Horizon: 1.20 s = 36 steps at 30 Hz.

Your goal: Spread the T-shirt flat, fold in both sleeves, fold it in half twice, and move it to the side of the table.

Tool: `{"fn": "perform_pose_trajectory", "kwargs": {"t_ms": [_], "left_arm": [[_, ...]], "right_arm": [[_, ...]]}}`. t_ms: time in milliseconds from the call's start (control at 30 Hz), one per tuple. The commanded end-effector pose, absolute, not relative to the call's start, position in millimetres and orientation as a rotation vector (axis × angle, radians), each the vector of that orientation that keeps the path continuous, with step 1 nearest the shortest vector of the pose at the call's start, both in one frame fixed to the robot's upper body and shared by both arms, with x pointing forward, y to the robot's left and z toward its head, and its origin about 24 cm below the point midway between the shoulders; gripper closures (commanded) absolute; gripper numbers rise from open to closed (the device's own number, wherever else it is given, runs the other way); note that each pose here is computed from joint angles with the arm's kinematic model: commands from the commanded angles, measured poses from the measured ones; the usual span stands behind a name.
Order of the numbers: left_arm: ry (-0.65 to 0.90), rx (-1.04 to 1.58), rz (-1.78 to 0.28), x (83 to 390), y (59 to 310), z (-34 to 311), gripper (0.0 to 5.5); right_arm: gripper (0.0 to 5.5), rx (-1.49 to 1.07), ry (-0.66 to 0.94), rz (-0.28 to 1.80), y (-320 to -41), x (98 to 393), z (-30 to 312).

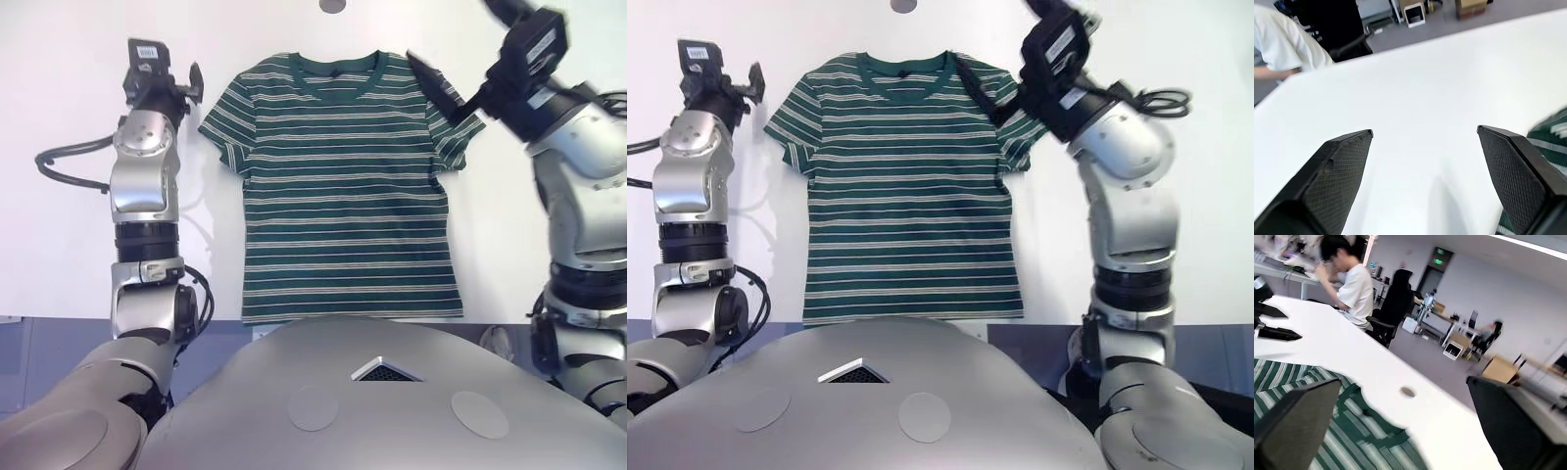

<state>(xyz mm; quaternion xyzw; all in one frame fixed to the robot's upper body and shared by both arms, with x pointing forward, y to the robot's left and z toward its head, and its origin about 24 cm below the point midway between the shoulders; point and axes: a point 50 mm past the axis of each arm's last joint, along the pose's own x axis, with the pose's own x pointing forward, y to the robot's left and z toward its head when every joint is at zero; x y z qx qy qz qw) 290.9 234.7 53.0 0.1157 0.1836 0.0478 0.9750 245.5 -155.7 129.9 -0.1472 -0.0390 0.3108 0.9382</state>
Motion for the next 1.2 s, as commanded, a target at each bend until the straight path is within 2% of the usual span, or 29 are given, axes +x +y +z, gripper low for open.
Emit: {"fn": "perform_pose_trajectory", "kwargs": {"t_ms": [33,200,367,433,600,967,1200], "left_arm": [[0.413,0.194,0.116,266,250,50,1.56],[0.52,-0.029,-0.012,246,234,35,1.56],[0.639,-0.188,-0.003,240,232,13,1.56],[0.679,-0.189,-0.023,237,227,6,2.18],[0.702,-0.179,-0.101,232,214,1,3.2],[0.675,-0.168,-0.046,236,221,0,5.35],[0.529,-0.125,-0.058,261,226,25,5.47]], "right_arm": [[0.77,-0.249,-0.03,0.584,-150,234,105],[0.77,-0.255,-0.024,0.534,-155,232,101],[0.77,-0.253,-0.025,0.548,-150,230,100],[0.77,-0.254,-0.024,0.55,-150,231,100],[0.77,-0.254,-0.026,0.547,-150,233,101],[0.77,-0.26,-0.024,0.54,-149,234,99],[0.77,-0.257,-0.028,0.527,-149,236,99]]}}
